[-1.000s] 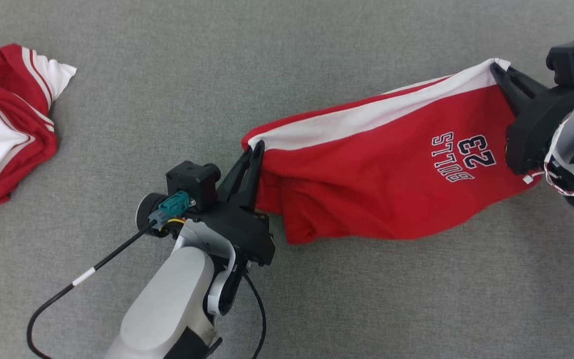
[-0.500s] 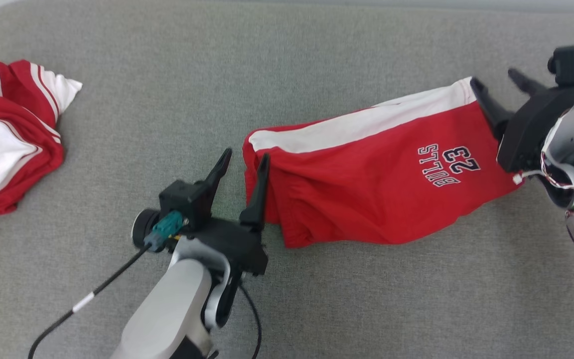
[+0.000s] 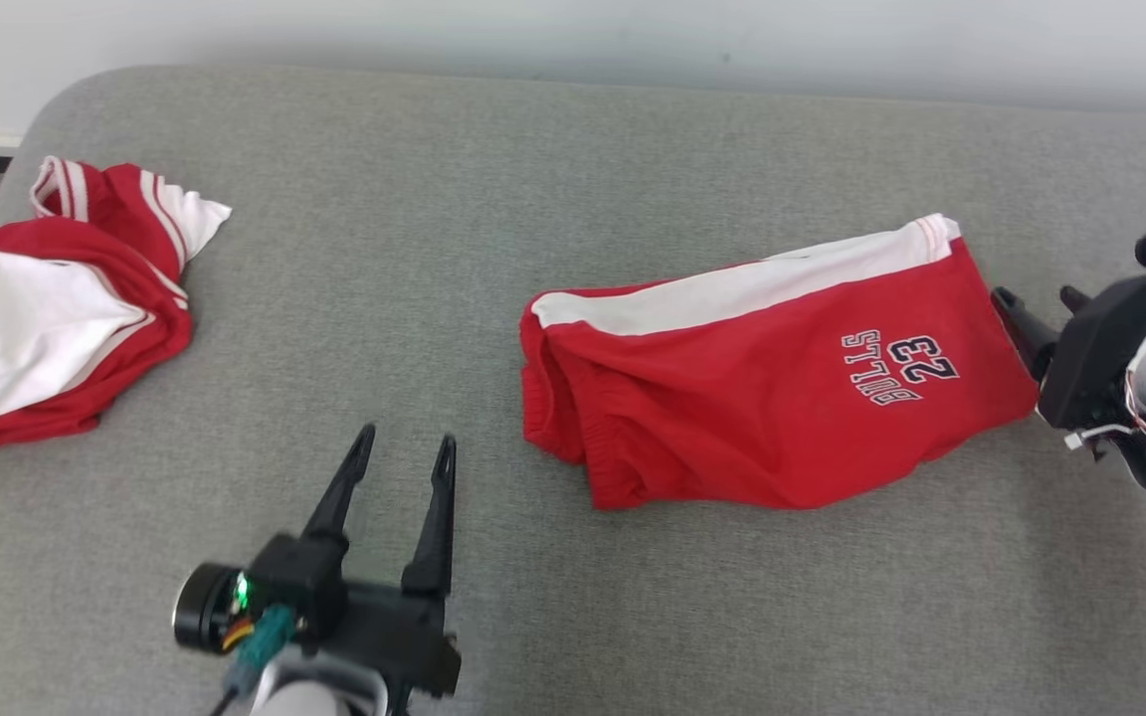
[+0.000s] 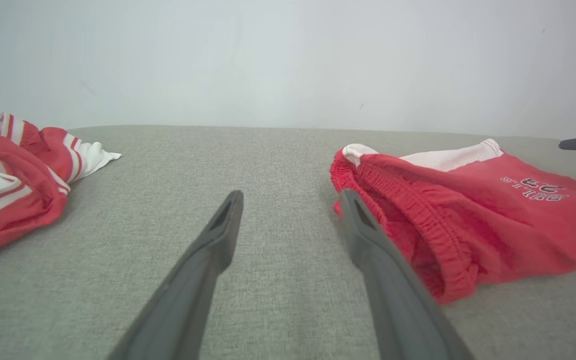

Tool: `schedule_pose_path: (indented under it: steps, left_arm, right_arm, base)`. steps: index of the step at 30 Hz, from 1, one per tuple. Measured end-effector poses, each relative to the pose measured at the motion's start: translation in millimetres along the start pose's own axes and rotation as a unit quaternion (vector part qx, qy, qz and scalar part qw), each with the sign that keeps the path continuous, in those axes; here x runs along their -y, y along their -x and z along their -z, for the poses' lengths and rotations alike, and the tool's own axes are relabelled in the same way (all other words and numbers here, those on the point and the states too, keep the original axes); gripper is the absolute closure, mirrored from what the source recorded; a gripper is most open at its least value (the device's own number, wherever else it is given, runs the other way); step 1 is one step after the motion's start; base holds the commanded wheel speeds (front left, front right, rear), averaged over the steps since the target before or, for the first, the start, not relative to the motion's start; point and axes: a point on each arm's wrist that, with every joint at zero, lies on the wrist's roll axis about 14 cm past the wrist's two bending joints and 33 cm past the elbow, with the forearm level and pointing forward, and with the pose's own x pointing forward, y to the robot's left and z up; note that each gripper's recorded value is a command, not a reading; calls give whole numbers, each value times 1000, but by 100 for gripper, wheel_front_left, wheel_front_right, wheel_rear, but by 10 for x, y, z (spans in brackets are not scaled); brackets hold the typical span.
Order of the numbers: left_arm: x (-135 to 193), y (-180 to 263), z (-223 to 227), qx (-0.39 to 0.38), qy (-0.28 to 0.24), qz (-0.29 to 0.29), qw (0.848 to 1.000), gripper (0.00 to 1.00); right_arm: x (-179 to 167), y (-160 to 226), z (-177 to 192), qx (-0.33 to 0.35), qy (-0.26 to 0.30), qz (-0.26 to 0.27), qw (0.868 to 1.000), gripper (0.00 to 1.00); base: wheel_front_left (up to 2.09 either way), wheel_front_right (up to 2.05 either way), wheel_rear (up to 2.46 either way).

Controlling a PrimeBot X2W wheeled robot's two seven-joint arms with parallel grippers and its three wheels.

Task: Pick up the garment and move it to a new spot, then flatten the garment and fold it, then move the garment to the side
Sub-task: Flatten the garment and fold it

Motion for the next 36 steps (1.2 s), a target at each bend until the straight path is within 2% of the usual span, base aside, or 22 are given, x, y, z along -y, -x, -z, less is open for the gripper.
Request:
schedule_pose_path:
  steps: [5,10,16,23,24,25,26,31,36]
  left_arm:
    - [-104,311,110,-14,-12,-16,1000,0]
    - [-232,500,111,-14,-16,-46,999,0]
    - [-309,628,129,-15,-10,-73,997,0]
    - [-276,663,126,-14,-14,-72,997,0]
    - [-281,662,120,-13,-13,-73,997,0]
    - [-289,663,117,-12,-12,-76,997,0]
    - [-296,669,119,-13,-12,-78,997,0]
    - [-343,721,137,-15,-6,-89,996,0]
    - [-362,745,109,-9,-3,-92,996,0]
  right_arm:
    - [104,-79,148,-20,-22,19,999,0]
    - [52,-207,234,-33,-32,20,999,0]
    - [11,-354,372,-54,-39,25,997,0]
    - [-33,-468,507,-82,-38,30,995,0]
    - [-48,-477,532,-87,-38,29,995,4]
    - [-53,-478,543,-90,-38,29,995,64]
    - [-58,-475,548,-91,-34,30,995,100]
    - [-112,-443,562,-86,-30,26,995,100]
    - [33,-328,544,-64,-24,47,997,100]
  base:
    - [0,0,0]
    - [0,0,0]
    - [0,0,0]
    - [0,0,0]
    - [0,0,0]
    - [0,0,0]
    - [0,0,0]
    - [0,0,0]
    - [0,0,0]
